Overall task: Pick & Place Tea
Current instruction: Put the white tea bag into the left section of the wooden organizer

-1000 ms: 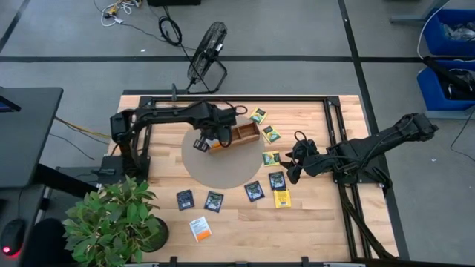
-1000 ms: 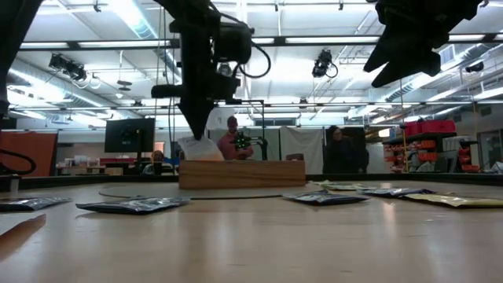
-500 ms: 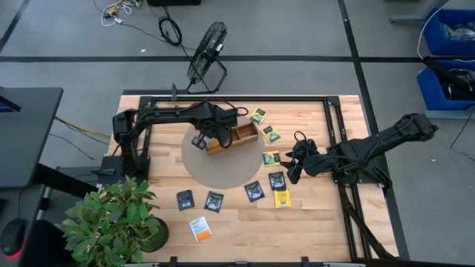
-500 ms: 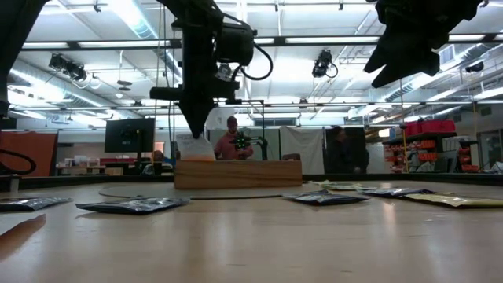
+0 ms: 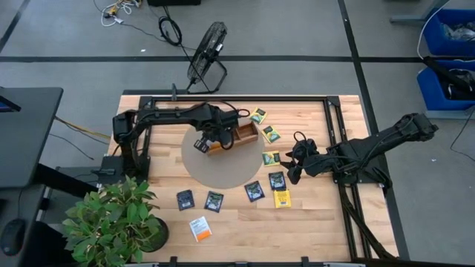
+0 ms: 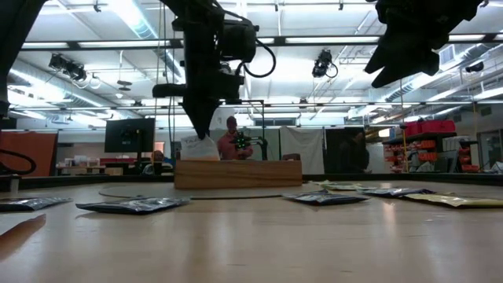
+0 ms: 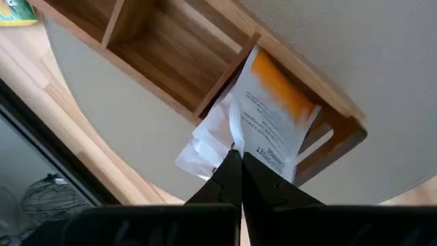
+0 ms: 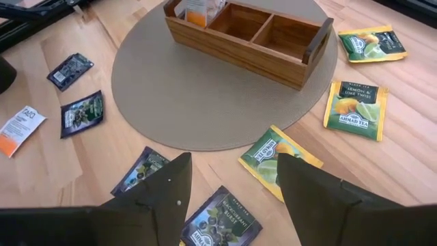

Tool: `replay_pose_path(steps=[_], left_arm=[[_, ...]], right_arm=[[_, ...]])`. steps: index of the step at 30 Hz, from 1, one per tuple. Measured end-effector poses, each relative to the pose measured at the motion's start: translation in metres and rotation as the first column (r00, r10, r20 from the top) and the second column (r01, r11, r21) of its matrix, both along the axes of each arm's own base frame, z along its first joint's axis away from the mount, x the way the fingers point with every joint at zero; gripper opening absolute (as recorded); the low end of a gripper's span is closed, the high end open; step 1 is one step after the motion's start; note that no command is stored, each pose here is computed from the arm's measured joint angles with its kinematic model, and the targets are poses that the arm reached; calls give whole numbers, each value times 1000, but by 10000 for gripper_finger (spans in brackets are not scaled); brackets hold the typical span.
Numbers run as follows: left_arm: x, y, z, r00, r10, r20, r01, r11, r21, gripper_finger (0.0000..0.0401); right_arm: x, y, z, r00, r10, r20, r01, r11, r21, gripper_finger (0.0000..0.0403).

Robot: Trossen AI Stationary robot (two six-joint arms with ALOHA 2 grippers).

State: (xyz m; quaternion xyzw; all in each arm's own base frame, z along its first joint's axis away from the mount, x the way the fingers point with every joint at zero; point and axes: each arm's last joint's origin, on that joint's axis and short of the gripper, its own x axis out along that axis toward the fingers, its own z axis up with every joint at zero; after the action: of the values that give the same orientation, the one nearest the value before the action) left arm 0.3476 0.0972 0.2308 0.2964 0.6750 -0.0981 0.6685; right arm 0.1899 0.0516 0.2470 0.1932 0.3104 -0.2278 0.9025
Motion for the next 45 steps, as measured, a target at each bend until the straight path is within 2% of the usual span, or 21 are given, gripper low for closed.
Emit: replay_pose_path(steps=[5, 12, 20, 25, 28, 33, 37, 40, 42, 45], left_arm=[[-2, 2, 0, 999, 51, -5, -51, 999, -12, 10], [0, 2, 0, 995, 100, 30, -100, 995, -14, 49], [0, 3, 0, 989, 141, 49, -141, 990, -16, 128], [1, 5, 1, 980, 184, 73, -185, 983, 18, 177], [4, 4, 1, 958, 262, 117, -258, 965, -47, 196], [11, 2, 5, 872, 443, 211, -379, 881, -282, 203], [22, 1, 15, 763, 571, 303, -415, 792, -448, 196], [31, 0, 27, 657, 665, 355, -374, 697, -613, 196], [35, -3, 33, 593, 712, 377, -333, 643, -690, 195], [42, -12, 38, 493, 748, 444, -245, 610, -754, 195]], right_arm=[[0, 0, 0, 1000, 0, -1, 0, 1000, 0, 224], [0, 0, 0, 1000, 0, -1, 0, 1000, -1, 224], [0, 0, 0, 1000, 0, -1, 0, 1000, -1, 224], [0, 0, 0, 1000, -4, 1, 4, 1000, -6, 224], [0, 0, 0, 1000, -5, 2, 5, 1000, -6, 224], [0, 0, 0, 1000, -4, 2, 4, 1000, -6, 224], [0, 0, 0, 1000, -5, 2, 5, 1000, -6, 224], [0, 0, 0, 1000, -4, -1, 4, 1000, -8, 224], [-1, 0, 0, 1000, -4, -5, 4, 1000, -9, 224], [-1, 0, 0, 1000, -6, -6, 6, 1000, -12, 224]])
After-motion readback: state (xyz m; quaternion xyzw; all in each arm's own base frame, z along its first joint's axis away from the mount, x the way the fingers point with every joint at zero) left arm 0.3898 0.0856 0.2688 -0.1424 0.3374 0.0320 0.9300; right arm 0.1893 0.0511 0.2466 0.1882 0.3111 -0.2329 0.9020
